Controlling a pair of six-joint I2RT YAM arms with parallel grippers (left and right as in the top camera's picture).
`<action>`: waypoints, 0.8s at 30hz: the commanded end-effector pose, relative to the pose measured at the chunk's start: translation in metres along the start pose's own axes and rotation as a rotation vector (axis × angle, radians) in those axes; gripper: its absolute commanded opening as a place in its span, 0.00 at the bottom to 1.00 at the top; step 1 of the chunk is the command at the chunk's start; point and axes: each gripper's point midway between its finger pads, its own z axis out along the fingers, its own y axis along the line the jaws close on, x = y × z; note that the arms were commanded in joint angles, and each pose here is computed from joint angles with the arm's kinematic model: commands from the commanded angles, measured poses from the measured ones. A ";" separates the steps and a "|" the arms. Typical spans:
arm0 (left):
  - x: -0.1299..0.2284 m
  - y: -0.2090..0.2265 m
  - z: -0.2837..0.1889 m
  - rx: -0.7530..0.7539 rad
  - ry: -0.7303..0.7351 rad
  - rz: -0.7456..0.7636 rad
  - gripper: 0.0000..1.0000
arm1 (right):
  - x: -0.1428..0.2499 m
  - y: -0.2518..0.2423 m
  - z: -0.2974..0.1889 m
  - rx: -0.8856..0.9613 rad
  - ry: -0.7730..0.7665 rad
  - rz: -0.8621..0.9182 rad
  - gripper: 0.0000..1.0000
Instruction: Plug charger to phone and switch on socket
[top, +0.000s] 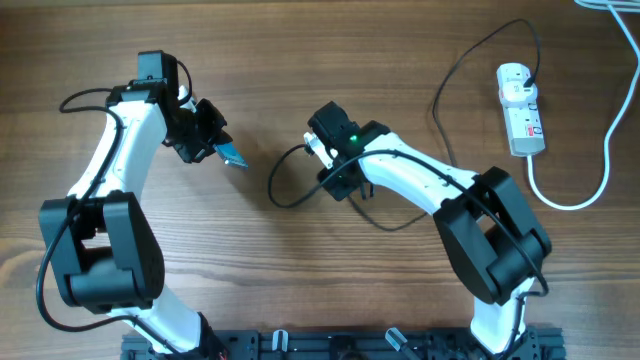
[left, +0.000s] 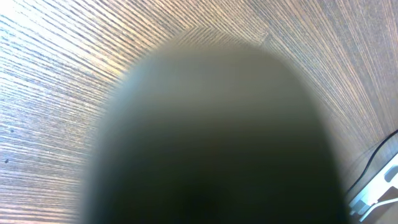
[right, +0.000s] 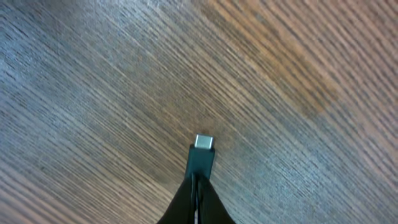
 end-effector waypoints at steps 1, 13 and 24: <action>-0.003 -0.003 -0.003 0.010 -0.011 0.023 0.04 | 0.013 -0.008 0.015 0.048 0.029 -0.021 0.10; -0.005 -0.005 -0.003 0.016 -0.019 0.027 0.06 | 0.009 -0.007 0.016 0.046 0.013 -0.043 0.26; -0.005 -0.005 -0.003 0.016 -0.019 0.027 0.06 | 0.005 -0.012 0.015 0.122 -0.001 -0.007 0.28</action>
